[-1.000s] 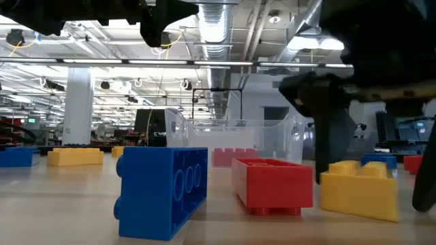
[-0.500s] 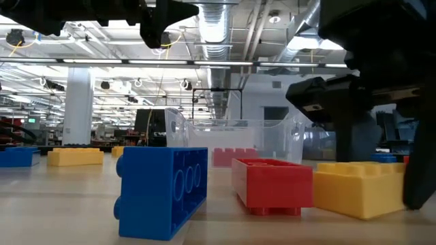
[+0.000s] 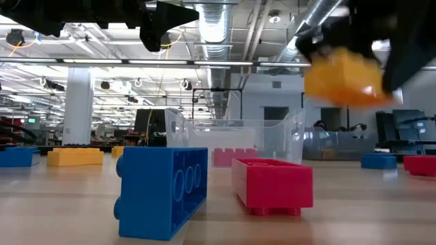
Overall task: Sort & place blocks by color
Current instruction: Put the bottom right yellow block into the black bin
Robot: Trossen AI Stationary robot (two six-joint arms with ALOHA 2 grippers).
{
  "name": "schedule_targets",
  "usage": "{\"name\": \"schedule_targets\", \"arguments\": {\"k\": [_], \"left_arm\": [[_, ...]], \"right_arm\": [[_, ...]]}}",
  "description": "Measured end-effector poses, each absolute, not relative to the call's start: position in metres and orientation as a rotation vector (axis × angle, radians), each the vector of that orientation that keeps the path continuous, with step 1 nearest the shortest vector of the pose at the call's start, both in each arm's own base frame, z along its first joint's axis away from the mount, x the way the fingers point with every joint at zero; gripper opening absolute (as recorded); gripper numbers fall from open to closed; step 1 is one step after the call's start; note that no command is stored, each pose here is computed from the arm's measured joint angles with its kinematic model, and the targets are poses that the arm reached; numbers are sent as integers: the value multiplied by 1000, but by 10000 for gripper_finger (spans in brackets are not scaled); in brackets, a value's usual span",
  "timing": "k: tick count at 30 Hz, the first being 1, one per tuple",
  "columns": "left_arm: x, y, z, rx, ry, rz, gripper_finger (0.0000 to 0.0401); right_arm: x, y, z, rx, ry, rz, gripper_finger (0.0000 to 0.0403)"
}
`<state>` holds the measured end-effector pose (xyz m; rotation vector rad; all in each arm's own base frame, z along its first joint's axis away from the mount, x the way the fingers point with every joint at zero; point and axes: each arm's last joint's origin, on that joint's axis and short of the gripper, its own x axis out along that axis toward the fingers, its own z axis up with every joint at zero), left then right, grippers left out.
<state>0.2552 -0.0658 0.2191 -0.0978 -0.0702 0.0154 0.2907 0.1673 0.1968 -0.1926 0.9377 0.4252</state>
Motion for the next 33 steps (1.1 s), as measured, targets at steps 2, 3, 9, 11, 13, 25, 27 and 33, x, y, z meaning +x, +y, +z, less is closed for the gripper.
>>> {"name": "schedule_targets", "arguments": {"k": [2,3,9,11,13,25,27,33], "left_arm": [[255,-66,219,-101,-71,15,256],[255,-66,219,-101,-70,15,256],[255,-66,219,-101,-71,15,256],[255,-66,219,-101,-71,25,256],[255,-65,219,-102,-71,49,256],[255,-60,219,-99,-74,151,256],[256,-59,219,-107,-74,155,256],[256,-58,218,-90,-61,162,256]], "right_arm": [[283,158,216,-189,898,403,128],[278,152,227,-190,860,393,128],[230,90,257,-171,688,167,128],[210,64,259,-145,629,20,128],[191,38,258,-97,569,-182,128],[117,-60,232,222,491,-972,151],[113,-70,228,266,506,-1000,142],[108,-98,216,371,599,-1059,156]]}}
